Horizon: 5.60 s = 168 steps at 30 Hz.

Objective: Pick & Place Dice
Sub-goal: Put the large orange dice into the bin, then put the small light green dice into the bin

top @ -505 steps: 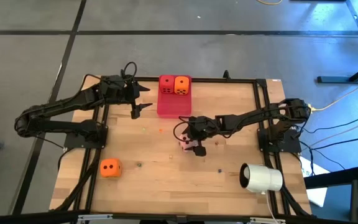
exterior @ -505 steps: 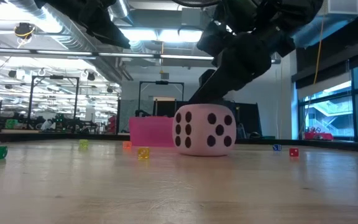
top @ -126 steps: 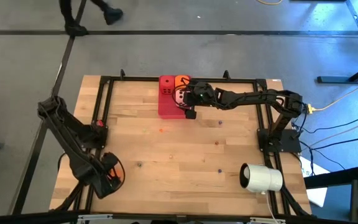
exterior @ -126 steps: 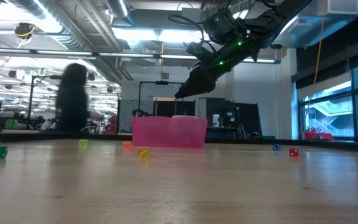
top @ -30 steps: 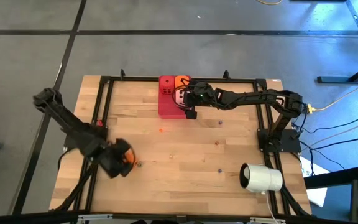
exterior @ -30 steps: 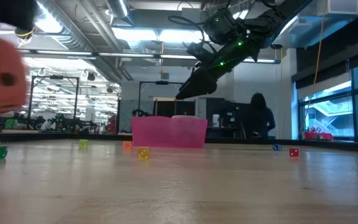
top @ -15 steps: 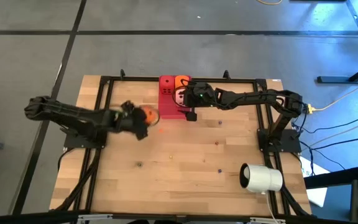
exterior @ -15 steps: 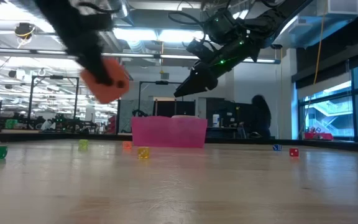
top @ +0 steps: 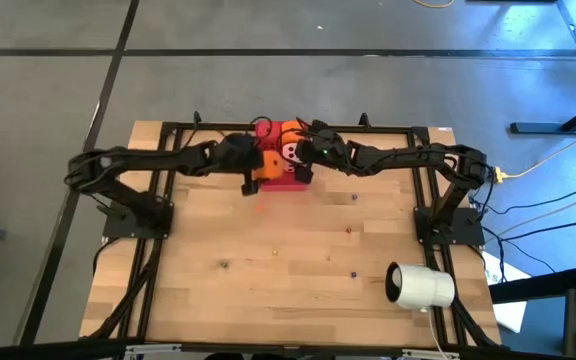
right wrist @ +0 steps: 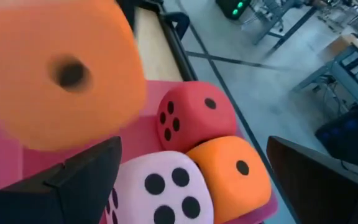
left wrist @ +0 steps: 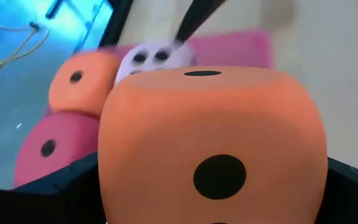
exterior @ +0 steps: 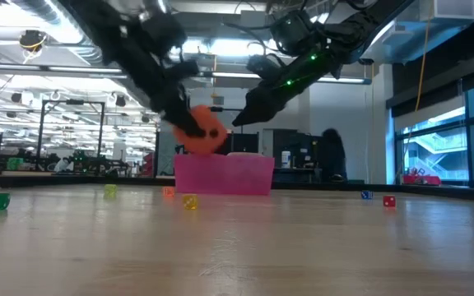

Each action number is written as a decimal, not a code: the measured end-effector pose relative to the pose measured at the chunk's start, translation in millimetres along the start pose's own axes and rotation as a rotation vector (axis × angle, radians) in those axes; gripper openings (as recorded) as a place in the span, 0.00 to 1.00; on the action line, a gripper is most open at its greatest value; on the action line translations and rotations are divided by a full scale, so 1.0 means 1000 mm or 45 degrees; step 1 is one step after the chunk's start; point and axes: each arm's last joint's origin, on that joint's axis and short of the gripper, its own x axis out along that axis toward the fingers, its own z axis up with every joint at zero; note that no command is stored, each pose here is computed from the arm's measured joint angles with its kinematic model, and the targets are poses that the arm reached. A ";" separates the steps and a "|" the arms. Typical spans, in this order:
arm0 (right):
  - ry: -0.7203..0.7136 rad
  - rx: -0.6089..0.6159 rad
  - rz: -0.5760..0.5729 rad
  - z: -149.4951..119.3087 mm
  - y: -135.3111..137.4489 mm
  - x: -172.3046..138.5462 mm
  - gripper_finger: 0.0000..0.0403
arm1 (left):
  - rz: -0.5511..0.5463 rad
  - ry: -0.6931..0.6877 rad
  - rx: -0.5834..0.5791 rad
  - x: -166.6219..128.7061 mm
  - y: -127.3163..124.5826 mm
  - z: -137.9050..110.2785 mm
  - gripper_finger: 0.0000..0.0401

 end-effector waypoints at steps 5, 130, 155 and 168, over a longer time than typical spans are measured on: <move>-0.117 0.028 -0.007 0.008 -0.002 0.000 0.99 | 0.063 0.017 -0.006 0.024 0.016 -0.012 1.00; 0.349 0.165 0.509 0.009 0.032 0.022 0.99 | 0.227 0.327 0.087 -0.006 0.026 0.004 1.00; 0.218 0.192 0.613 -0.053 0.036 -0.111 0.99 | -0.340 -0.020 -0.373 -0.066 -0.054 -0.073 1.00; 0.049 0.351 0.572 -0.077 0.040 -0.119 0.99 | -0.367 0.000 -0.324 -0.061 -0.060 -0.080 1.00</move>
